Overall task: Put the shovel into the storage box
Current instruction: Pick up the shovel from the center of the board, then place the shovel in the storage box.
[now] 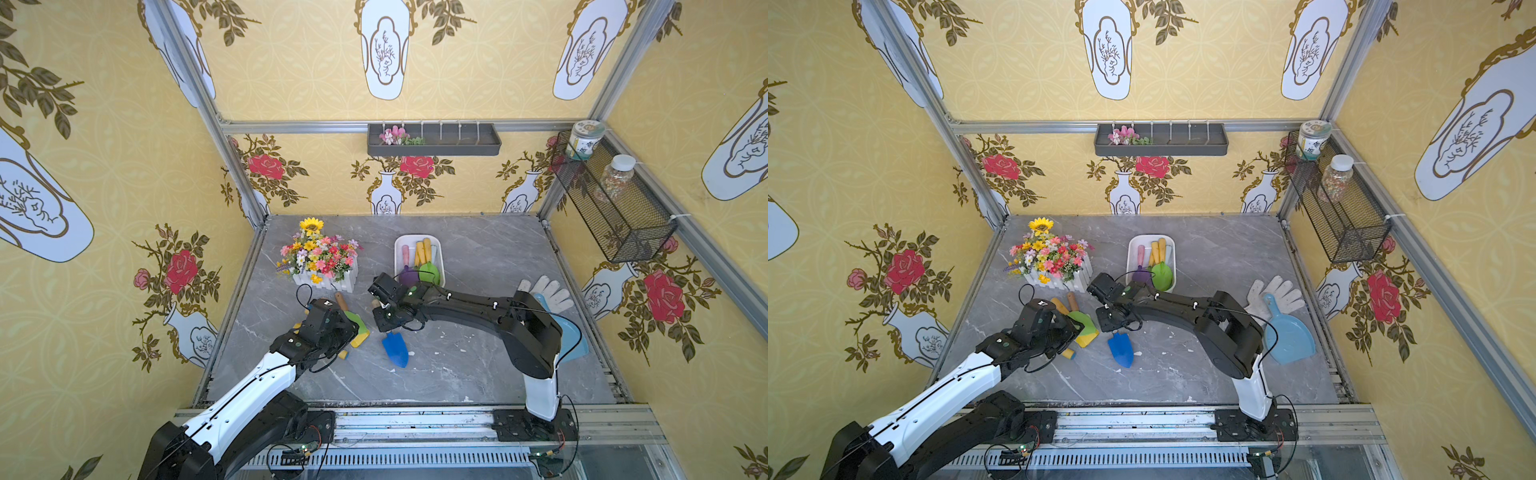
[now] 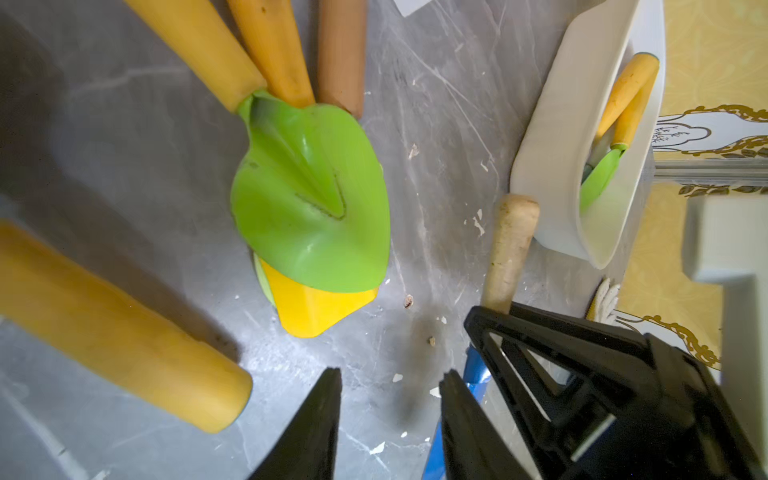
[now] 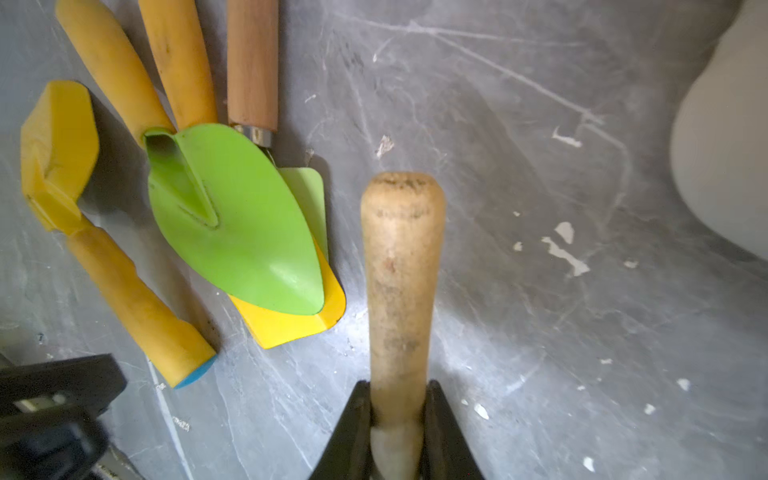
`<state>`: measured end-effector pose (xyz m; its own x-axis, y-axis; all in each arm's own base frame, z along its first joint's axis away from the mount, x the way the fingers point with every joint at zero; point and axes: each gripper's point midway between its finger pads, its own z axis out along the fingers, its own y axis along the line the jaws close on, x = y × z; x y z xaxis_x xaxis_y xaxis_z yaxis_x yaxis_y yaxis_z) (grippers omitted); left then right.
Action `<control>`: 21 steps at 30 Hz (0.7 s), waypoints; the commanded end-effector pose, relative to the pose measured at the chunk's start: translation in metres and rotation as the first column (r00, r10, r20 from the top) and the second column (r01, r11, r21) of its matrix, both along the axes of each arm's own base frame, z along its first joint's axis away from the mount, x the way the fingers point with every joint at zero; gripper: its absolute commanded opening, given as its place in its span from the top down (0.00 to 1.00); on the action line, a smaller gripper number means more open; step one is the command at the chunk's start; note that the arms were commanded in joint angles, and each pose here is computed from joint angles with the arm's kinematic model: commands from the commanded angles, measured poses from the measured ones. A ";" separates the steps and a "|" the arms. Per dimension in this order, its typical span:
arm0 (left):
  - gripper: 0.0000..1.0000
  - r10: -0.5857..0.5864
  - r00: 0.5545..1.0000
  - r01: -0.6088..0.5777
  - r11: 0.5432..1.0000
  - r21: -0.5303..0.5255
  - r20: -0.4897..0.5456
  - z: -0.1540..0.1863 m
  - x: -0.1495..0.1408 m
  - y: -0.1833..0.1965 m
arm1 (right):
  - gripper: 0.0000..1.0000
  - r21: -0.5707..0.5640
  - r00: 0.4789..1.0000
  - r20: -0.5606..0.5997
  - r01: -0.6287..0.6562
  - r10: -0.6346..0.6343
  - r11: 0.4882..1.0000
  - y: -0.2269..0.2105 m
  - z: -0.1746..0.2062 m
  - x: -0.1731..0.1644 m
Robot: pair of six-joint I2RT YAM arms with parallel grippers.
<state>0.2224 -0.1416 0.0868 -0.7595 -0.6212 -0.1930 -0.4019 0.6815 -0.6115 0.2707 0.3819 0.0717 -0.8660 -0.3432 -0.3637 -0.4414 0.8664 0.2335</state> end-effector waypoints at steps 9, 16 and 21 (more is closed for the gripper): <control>0.56 -0.109 0.992 0.113 0.992 -0.054 0.070 0.018 0.021 -0.035 | 0.82 0.041 0.994 0.042 0.099 -0.101 0.994 -0.039 0.041 0.035; 0.56 -0.151 0.986 0.156 0.986 -0.059 0.075 0.020 0.024 -0.050 | 0.82 0.047 0.978 0.090 0.186 -0.190 0.981 -0.069 0.069 0.084; 0.56 -0.160 0.984 0.165 0.984 -0.061 0.074 0.018 0.022 -0.054 | 0.82 0.057 0.959 0.118 0.252 -0.257 0.966 -0.089 0.083 0.124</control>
<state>0.2414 -0.1913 0.1016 -0.8356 -0.5120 -0.1990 -0.2688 0.6971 -0.6647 0.3793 0.3059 0.1524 -0.8740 -0.1062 -0.4742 -0.2553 0.9307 0.2620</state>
